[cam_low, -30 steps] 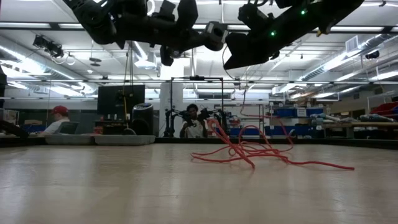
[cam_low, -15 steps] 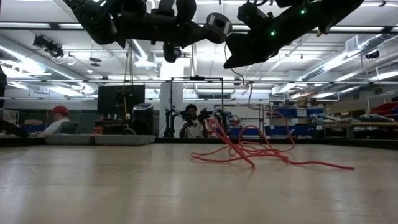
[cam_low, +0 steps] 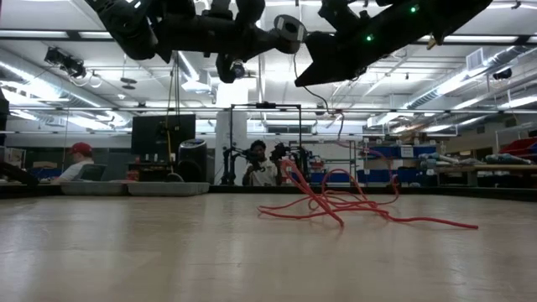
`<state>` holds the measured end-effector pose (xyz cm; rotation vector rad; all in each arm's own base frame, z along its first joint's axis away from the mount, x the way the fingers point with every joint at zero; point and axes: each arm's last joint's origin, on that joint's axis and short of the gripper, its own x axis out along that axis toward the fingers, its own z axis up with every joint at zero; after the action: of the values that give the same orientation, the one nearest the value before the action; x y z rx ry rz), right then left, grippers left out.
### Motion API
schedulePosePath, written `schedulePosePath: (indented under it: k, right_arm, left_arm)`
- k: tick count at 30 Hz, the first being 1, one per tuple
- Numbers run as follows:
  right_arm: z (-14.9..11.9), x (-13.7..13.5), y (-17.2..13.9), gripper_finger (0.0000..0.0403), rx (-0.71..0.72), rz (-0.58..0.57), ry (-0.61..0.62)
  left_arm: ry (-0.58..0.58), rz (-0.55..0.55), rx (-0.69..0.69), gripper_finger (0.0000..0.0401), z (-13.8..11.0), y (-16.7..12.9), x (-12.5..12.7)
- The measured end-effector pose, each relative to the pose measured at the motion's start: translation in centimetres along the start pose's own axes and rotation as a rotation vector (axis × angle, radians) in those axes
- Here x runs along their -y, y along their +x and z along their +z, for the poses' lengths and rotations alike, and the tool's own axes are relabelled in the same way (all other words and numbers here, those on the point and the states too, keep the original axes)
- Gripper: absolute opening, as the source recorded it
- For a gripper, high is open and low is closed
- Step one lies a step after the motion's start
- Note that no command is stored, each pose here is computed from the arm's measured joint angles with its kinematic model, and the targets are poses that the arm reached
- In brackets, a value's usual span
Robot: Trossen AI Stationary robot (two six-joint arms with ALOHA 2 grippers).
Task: Coil cords
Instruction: Coil the red wire onto the spool
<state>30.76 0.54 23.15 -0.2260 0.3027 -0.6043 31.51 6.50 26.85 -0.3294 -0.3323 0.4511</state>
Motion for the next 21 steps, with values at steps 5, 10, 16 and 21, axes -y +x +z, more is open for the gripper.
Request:
schedulePosePath:
  k: [5,10,16,21]
  right_arm:
    - [0.6,0.0,0.1,0.0001,0.014,0.017,0.004]
    - [2.0,-0.1,0.1,0.0001,0.039,0.073,0.006]
    - [4.0,0.3,0.7,0.0000,0.050,0.058,-0.010]
    - [5.3,0.4,1.0,0.0000,0.033,0.089,-0.068]
  left_arm:
    - [-0.015,0.012,0.034,0.0000,0.3,0.0,0.0]
    - [-0.015,0.069,0.056,0.0000,0.4,0.0,-0.1]
    - [0.042,0.084,0.058,0.0000,0.4,0.0,-0.2]
    - [0.143,0.087,0.035,0.0000,0.2,0.0,-0.2]
